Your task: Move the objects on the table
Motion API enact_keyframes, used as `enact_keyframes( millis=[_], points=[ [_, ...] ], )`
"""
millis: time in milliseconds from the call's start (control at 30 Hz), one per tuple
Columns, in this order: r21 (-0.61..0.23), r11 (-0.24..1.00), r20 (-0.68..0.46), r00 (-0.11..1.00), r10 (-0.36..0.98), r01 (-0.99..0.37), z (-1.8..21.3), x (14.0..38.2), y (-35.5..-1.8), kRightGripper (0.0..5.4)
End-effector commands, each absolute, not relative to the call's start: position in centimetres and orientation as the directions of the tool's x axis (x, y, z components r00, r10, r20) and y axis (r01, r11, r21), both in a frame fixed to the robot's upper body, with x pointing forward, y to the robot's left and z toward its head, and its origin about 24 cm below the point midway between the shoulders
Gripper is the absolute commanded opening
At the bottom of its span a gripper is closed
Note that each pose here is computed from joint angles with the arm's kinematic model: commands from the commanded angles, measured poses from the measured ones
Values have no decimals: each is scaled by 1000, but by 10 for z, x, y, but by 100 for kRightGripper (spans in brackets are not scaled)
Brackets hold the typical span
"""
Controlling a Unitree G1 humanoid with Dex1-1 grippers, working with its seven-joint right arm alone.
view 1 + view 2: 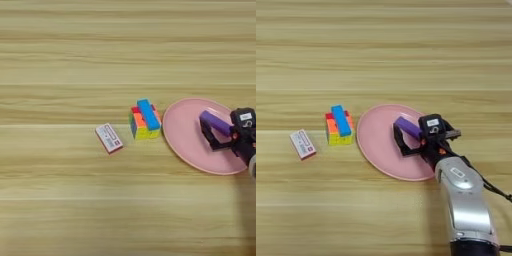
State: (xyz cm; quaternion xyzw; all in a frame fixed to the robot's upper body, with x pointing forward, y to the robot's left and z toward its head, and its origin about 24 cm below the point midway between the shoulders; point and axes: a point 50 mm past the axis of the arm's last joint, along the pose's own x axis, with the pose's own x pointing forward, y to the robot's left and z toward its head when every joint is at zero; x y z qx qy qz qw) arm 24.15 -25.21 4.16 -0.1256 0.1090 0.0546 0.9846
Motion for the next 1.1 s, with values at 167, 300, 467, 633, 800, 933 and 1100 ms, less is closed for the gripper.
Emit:
enact_keyframes(
  millis=[167, 300, 467, 633, 800, 933, 1100],
  points=[
    [-276, 952, -148, 984, 96, -134, 65, 251, -252, 538],
    [-262, 955, -163, 982, 96, -137, 63, 253, -251, 538],
    [-241, 960, -181, 979, 98, -141, 60, 255, -251, 538],
    [-220, 966, -198, 976, 93, -137, 56, 258, -253, 538],
    [-196, 972, -209, 974, 86, -128, 53, 261, -256, 538],
    [-190, 975, -214, 974, 77, -119, 51, 264, -258, 538],
    [-188, 976, -220, 974, 64, -107, 49, 268, -262, 538]
  ],
)
